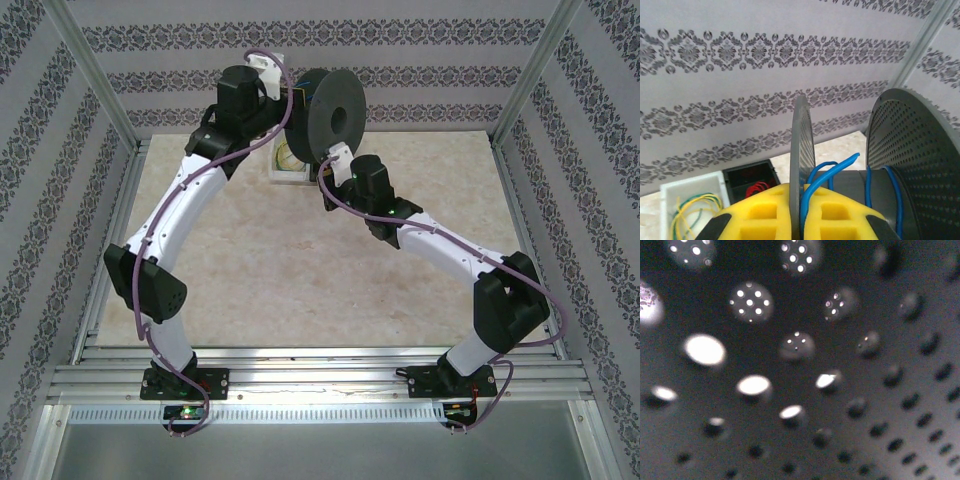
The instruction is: Wrap the cables
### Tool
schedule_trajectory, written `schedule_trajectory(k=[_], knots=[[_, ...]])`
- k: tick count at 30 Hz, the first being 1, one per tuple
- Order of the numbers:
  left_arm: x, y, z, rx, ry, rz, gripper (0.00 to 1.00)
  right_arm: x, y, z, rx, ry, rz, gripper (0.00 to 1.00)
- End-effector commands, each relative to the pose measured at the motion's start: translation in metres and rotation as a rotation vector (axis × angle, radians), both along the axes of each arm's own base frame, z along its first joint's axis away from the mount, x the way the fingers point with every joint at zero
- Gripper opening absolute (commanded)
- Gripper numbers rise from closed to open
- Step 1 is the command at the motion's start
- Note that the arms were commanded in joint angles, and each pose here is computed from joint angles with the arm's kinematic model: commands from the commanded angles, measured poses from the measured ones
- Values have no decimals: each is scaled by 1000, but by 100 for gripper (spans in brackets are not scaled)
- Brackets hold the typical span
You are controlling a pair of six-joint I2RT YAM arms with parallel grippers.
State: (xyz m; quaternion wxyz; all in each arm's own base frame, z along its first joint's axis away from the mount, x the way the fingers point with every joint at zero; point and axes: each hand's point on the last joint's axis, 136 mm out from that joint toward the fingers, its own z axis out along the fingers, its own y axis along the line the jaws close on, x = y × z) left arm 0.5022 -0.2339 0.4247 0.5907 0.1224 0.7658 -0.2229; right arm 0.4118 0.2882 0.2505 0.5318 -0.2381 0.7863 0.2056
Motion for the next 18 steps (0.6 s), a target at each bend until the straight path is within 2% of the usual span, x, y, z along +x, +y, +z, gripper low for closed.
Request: schedule_trajectory(k=[1,10,18], knots=[[6,-9,-14,178,-49,64,0,-15,32,61,120,-125,131,0],[7,-27,-44,388,-60,103,0,-28,36,112,362,-126,202,0],[5,-41,-57,450,-62,94,0,-20,28,135,634,-74,220,0]])
